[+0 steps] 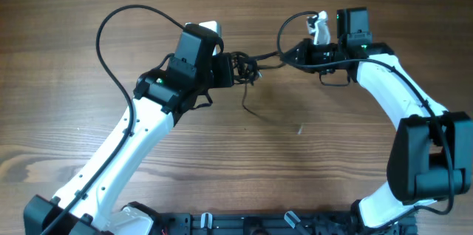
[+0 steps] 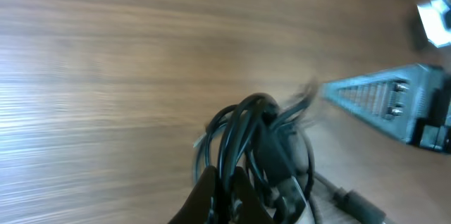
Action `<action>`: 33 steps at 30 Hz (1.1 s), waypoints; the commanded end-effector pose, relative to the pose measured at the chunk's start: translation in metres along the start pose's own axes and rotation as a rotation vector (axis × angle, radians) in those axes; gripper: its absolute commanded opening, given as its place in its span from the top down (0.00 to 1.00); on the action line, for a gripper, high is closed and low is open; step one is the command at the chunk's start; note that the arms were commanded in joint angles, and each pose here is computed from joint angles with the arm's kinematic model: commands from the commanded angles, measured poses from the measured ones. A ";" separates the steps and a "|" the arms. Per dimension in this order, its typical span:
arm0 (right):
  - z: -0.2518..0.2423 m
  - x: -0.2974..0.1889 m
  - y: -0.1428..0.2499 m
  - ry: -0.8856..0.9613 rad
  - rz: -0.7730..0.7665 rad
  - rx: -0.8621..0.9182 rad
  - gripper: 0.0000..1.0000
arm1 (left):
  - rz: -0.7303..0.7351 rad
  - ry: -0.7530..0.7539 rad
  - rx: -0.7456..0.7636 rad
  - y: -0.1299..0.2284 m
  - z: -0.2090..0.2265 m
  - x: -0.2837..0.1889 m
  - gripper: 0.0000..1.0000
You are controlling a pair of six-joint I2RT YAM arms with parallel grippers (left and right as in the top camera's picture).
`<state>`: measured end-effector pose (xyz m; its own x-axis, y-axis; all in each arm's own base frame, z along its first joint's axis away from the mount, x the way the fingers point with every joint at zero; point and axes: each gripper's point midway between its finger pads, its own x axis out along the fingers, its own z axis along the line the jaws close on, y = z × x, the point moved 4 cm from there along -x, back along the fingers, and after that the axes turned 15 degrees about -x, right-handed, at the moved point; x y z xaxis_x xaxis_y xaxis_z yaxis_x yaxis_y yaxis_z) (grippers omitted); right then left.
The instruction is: Untangle cables
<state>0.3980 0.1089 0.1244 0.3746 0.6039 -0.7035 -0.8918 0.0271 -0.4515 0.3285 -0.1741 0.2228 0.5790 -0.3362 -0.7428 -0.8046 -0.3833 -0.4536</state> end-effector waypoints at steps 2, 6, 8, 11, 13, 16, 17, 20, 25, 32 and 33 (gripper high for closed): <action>-0.072 -0.023 -0.006 0.338 -0.077 0.160 0.64 | -0.148 -0.081 0.028 -0.027 0.014 -0.016 0.96; -0.032 -0.017 -0.019 0.045 -0.097 -0.118 0.21 | -0.100 -0.061 0.120 -0.020 0.012 -0.015 0.96; 0.005 -0.020 -0.022 -0.216 -0.137 -0.331 0.04 | -0.035 0.034 0.223 -0.011 -0.001 -0.014 0.96; 0.033 -0.024 -0.013 -0.398 -0.162 -0.545 0.03 | 0.027 0.138 0.253 -0.007 -0.008 -0.016 0.96; 0.044 -0.022 -0.003 -0.456 -0.156 -0.654 0.03 | 0.065 0.202 0.248 -0.007 -0.009 -0.018 0.96; 0.057 -0.014 0.015 -0.493 -0.121 -0.788 0.06 | 0.133 0.343 0.261 -0.008 -0.011 -0.026 0.96; 0.061 -0.012 0.020 -0.502 -0.112 -0.836 0.09 | 0.141 0.362 0.245 -0.011 -0.008 -0.028 0.96; 0.069 -0.008 0.026 -0.523 -0.099 -0.869 0.11 | 0.143 0.350 0.215 -0.016 0.002 -0.029 0.96; 0.087 -0.009 0.025 -0.607 -0.149 -0.929 0.06 | 0.192 0.358 0.198 -0.008 0.003 -0.031 0.96; 0.108 -0.008 0.016 -0.673 -0.249 -1.068 0.02 | 0.222 0.356 0.183 -0.001 0.001 -0.030 0.96; 0.111 -0.007 0.017 -0.680 -0.249 -1.076 0.02 | 0.224 0.358 0.185 0.000 0.000 -0.030 0.96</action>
<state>0.3581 0.1818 0.1807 0.0588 0.9559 -0.2879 -0.0982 -0.2815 -0.9545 0.3178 -0.1567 0.2339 0.3812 -0.6454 -0.6619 -0.9103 -0.1370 -0.3907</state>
